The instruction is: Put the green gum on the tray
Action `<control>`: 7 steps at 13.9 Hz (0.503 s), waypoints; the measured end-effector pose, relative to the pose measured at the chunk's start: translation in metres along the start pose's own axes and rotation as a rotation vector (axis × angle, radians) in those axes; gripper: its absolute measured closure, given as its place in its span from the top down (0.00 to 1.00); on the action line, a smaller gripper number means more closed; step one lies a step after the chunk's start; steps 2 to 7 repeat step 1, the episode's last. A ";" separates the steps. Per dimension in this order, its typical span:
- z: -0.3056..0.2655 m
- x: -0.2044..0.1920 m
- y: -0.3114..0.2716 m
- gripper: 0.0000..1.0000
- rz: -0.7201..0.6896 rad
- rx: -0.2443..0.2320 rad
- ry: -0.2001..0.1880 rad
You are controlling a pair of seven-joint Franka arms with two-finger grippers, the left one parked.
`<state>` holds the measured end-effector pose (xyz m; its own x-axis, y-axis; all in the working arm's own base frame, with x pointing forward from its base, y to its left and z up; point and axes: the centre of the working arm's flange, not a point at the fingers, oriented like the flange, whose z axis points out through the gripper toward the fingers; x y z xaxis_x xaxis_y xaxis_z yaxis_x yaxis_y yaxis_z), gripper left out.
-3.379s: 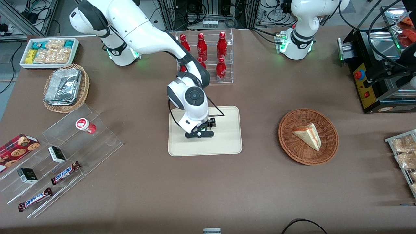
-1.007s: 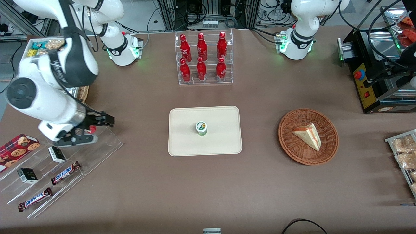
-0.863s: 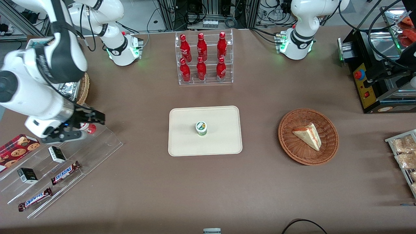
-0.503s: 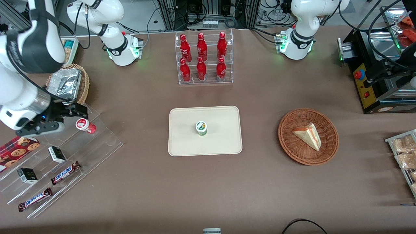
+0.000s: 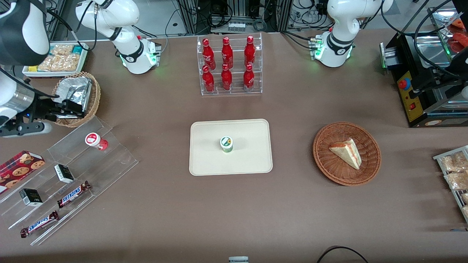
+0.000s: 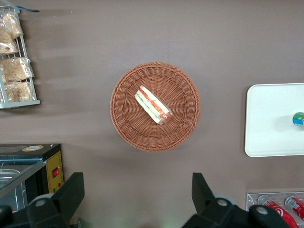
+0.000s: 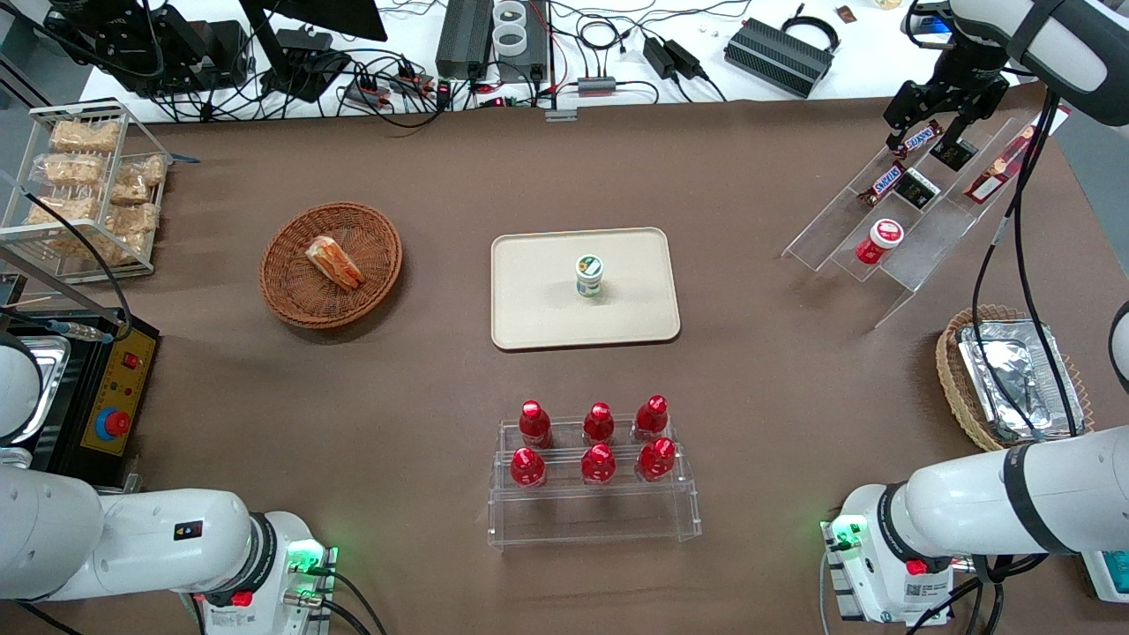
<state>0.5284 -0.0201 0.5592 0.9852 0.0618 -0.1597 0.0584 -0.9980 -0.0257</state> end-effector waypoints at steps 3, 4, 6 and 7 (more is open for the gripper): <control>-0.003 -0.005 -0.001 1.00 0.015 0.001 -0.011; -0.003 -0.005 -0.001 1.00 0.015 0.001 -0.011; -0.003 -0.005 -0.001 1.00 0.015 0.001 -0.011; -0.003 -0.005 -0.001 1.00 0.015 0.001 -0.011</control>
